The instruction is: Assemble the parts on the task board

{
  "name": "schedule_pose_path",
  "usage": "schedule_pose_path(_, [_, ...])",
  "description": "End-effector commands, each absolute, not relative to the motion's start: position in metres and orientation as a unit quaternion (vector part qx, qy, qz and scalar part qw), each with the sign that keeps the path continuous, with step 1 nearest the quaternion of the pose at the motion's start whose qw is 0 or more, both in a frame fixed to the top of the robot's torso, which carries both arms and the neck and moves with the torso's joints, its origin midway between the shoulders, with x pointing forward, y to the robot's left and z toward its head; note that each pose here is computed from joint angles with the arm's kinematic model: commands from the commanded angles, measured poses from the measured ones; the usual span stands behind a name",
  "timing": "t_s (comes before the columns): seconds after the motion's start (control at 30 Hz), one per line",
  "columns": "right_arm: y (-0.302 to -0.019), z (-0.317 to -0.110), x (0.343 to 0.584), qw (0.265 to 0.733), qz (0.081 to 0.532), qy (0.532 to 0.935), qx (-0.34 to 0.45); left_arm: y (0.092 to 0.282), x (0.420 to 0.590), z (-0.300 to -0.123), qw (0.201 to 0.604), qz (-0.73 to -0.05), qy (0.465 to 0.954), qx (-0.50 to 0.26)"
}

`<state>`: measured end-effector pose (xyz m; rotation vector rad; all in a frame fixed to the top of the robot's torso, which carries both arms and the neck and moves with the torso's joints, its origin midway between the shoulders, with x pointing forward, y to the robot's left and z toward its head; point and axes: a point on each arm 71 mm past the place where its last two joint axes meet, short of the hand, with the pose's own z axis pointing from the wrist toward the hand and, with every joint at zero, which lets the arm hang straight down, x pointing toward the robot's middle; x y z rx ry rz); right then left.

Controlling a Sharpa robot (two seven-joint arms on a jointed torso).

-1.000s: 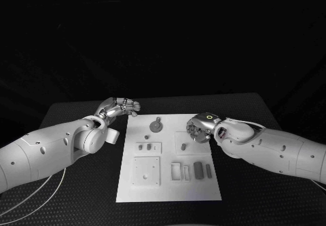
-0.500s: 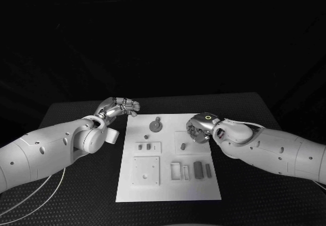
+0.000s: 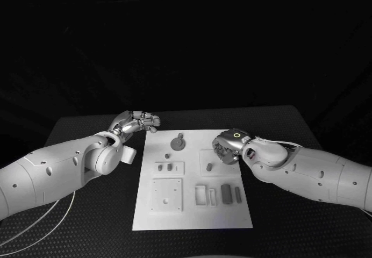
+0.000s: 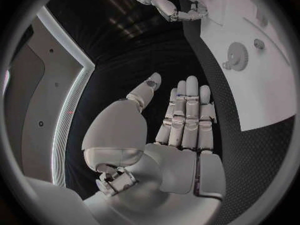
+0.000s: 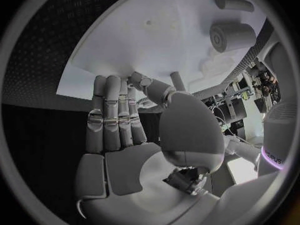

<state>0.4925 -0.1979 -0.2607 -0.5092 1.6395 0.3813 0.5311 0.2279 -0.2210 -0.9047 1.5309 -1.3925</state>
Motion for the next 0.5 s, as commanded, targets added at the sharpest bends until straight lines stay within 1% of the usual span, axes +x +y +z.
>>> schedule_pose_path(0.03, [-0.202,-0.266,0.49,0.629,0.155,0.728,-0.224,0.226,0.531,-0.22,0.424,-0.563,0.611,-0.36])
schedule_pose_path(0.23, [-0.201,-0.26,0.488,0.631,0.172,0.725,-0.215,0.227,0.532,-0.22,0.425,-0.562,0.61,-0.364])
schedule_pose_path(0.5, [-0.198,-0.245,0.492,0.647,0.182,0.711,-0.207,0.228,0.533,-0.221,0.424,-0.561,0.611,-0.364])
